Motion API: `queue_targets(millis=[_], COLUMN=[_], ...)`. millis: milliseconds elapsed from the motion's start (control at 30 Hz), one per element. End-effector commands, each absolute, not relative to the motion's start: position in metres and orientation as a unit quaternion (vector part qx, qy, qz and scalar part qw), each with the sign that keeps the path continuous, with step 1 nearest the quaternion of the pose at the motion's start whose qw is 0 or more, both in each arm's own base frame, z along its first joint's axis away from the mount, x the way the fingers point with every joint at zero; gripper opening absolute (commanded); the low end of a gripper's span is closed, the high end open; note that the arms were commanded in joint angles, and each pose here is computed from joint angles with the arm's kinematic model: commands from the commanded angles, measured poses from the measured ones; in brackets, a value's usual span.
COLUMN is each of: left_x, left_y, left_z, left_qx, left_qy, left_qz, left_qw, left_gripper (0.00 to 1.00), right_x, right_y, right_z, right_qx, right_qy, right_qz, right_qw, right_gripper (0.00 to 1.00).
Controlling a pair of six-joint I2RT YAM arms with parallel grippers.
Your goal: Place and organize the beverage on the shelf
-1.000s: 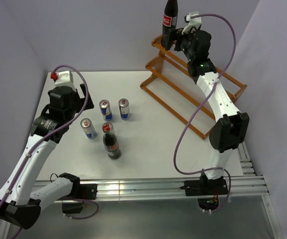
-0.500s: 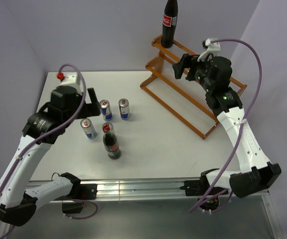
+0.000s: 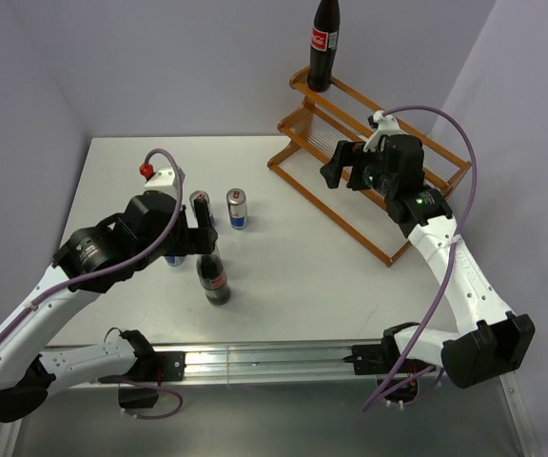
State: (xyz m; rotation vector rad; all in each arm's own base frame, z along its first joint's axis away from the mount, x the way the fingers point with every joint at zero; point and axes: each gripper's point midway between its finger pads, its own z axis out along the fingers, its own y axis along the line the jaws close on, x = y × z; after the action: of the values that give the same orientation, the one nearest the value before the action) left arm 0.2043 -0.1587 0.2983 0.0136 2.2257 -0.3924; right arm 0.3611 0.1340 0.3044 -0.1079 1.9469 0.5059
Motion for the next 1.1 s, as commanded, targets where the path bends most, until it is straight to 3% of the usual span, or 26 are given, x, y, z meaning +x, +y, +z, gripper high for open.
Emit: queue_targets(millis=[0, 167, 433, 533, 733, 767, 833, 867, 1067], left_x=[0.194, 0.194, 0.196, 0.199, 0.198, 0.199, 0.199, 0.2, 0.205], left_y=[-0.165, -0.161, -0.165, -0.171, -0.179, -0.18, -0.182, -0.183, -0.191], left_z=[0.288, 0.275, 0.265, 0.262, 0.265, 0.27, 0.273, 0.278, 0.296], left_qx=[0.009, 0.002, 0.004, 0.006, 0.011, 0.01, 0.014, 0.012, 0.021], left_qy=[0.9, 0.911, 0.915, 0.916, 0.915, 0.913, 0.913, 0.91, 0.904], left_qz=[-0.154, -0.102, -0.068, -0.069, -0.065, -0.07, -0.07, -0.075, -0.077], left_qw=[0.407, 0.399, 0.398, 0.396, 0.398, 0.401, 0.402, 0.407, 0.421], left_gripper=[0.99, 0.95, 0.83, 0.74, 0.37, 0.26, 0.15, 0.02, 0.0], right_x=[0.351, 0.341, 0.324, 0.319, 0.315, 0.314, 0.311, 0.31, 0.283], right_y=[0.135, 0.146, 0.159, 0.167, 0.175, 0.177, 0.183, 0.187, 0.231], right_z=[0.321, 0.317, 0.307, 0.305, 0.294, 0.292, 0.287, 0.285, 0.273], right_qx=[-0.047, -0.065, -0.082, -0.091, -0.102, -0.105, -0.114, -0.12, -0.213], right_qy=[0.8, 0.799, 0.794, 0.791, 0.797, 0.797, 0.799, 0.798, 0.771], right_qz=[0.227, 0.256, 0.3, 0.321, 0.324, 0.325, 0.329, 0.33, 0.356], right_qw=[0.553, 0.541, 0.523, 0.513, 0.5, 0.498, 0.491, 0.49, 0.483], right_gripper=[1.0, 1.0, 1.0, 1.0, 1.0, 1.0, 1.0, 1.0, 0.98])
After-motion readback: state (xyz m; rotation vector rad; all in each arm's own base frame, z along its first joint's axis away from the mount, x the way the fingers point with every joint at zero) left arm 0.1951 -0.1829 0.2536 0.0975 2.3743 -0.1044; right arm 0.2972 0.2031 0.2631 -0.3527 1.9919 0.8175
